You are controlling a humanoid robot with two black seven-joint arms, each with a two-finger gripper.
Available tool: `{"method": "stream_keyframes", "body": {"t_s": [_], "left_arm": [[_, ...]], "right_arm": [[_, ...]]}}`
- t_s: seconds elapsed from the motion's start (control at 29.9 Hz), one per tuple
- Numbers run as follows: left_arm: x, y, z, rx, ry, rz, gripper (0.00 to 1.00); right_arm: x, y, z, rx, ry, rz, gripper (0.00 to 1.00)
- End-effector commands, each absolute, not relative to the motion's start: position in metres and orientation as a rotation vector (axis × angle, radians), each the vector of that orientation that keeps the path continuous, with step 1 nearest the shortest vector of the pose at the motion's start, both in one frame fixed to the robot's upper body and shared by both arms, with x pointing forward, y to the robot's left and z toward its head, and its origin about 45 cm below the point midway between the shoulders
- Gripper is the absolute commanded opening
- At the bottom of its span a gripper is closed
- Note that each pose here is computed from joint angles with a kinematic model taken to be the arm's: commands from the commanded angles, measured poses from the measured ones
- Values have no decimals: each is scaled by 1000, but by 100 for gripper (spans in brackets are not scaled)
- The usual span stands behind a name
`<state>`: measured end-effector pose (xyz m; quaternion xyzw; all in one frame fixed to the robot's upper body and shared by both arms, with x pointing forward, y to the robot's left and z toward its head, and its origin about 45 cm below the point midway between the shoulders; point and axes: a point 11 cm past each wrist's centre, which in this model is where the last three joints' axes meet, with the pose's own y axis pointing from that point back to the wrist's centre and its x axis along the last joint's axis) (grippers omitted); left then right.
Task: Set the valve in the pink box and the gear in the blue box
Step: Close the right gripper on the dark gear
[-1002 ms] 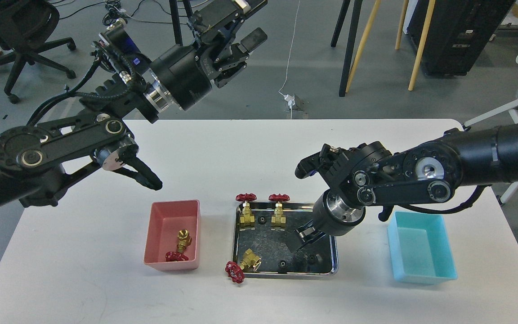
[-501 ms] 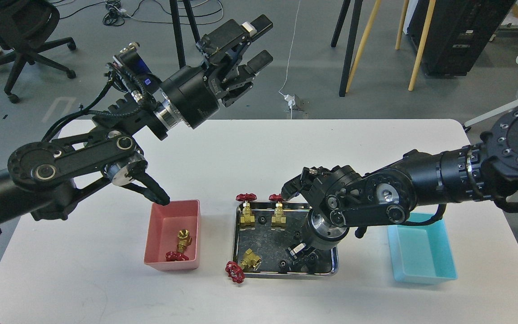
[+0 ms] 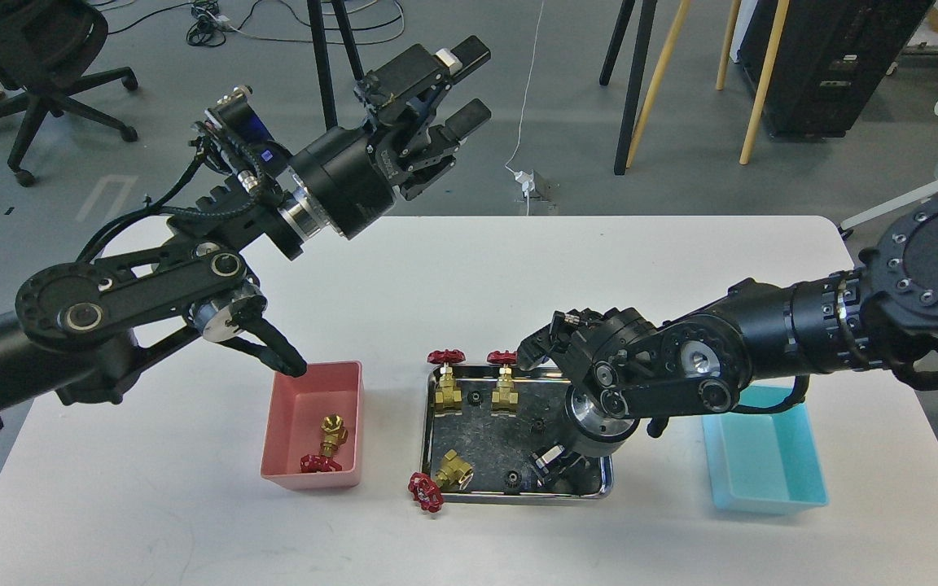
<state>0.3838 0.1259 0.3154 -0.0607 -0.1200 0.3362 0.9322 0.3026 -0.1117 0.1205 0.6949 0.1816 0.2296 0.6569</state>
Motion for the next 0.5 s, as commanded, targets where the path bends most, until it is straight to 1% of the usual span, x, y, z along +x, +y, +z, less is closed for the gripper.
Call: {"method": "stream_keyframes", "body": {"t_s": [0.0,0.47], "left_arm": [[383,126,314,-123,-241,689,82],[383,127,310,-120,-233,692,82]], "right_arm": [[303,-113,118,1575,408,513,56],[302,-114,116,1579,406,506,56]]}}
